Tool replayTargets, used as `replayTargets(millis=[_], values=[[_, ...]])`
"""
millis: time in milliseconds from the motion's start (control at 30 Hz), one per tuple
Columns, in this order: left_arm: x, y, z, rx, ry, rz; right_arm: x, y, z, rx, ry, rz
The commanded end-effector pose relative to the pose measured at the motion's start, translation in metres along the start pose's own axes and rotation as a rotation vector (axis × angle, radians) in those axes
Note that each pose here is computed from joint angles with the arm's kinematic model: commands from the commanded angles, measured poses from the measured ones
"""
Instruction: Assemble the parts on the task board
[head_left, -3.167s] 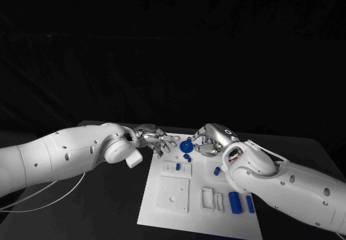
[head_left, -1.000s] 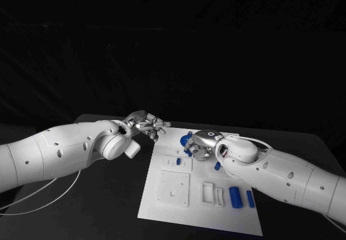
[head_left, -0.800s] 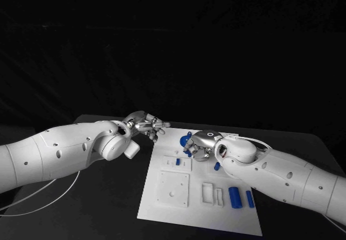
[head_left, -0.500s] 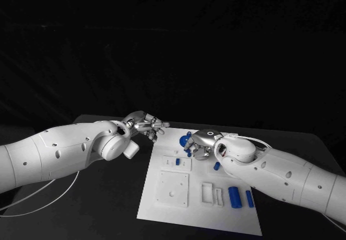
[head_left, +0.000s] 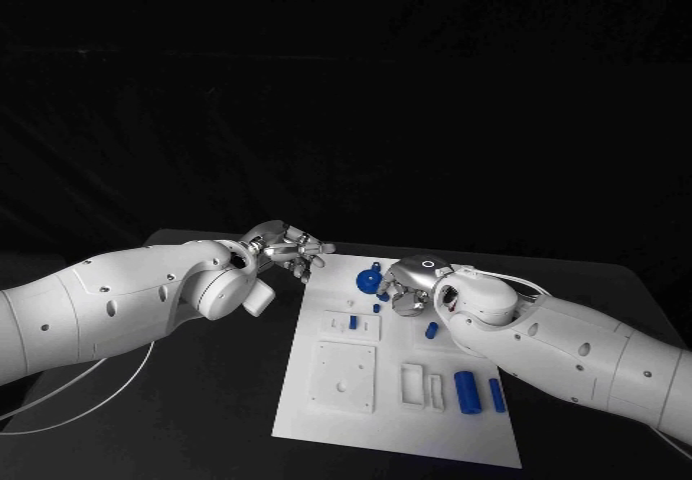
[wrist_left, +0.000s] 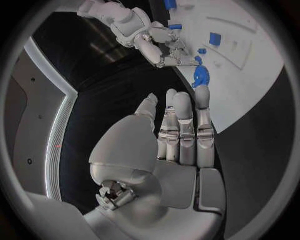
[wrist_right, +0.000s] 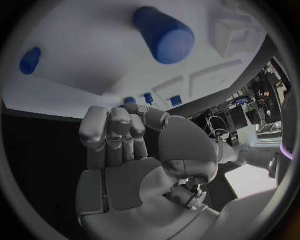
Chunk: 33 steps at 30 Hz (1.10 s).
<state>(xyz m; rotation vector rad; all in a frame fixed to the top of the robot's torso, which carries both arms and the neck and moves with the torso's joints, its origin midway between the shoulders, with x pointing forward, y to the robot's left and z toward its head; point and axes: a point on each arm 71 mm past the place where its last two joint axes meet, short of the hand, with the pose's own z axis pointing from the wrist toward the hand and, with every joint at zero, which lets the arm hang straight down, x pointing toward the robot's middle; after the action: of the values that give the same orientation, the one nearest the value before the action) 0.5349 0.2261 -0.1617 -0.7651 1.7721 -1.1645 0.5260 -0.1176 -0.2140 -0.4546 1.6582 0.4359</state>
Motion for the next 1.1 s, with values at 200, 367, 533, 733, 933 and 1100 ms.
replayTargets(millis=[200, 367, 533, 733, 933, 1100], values=[[-0.0002, -0.0003, 0.0002, 0.005, 0.012, 0.011, 0.003, -0.005, -0.004, 0.035, 0.022, 0.004], [-0.0007, -0.0001, 0.0001, 0.003, 0.011, 0.012, 0.004, -0.008, -0.007, 0.048, 0.032, 0.005], [-0.0014, 0.0004, -0.0002, 0.002, 0.011, 0.013, 0.002, -0.006, -0.013, 0.043, 0.018, 0.019], [-0.0021, 0.0006, -0.0005, 0.003, 0.011, 0.023, -0.002, -0.002, -0.018, 0.042, -0.007, 0.039], [-0.0021, 0.0007, -0.0004, 0.004, 0.013, 0.025, -0.006, -0.002, -0.021, 0.043, -0.046, 0.057], [-0.0032, 0.0014, -0.0003, 0.000, 0.017, 0.026, -0.015, -0.004, -0.023, 0.024, -0.181, 0.117]])
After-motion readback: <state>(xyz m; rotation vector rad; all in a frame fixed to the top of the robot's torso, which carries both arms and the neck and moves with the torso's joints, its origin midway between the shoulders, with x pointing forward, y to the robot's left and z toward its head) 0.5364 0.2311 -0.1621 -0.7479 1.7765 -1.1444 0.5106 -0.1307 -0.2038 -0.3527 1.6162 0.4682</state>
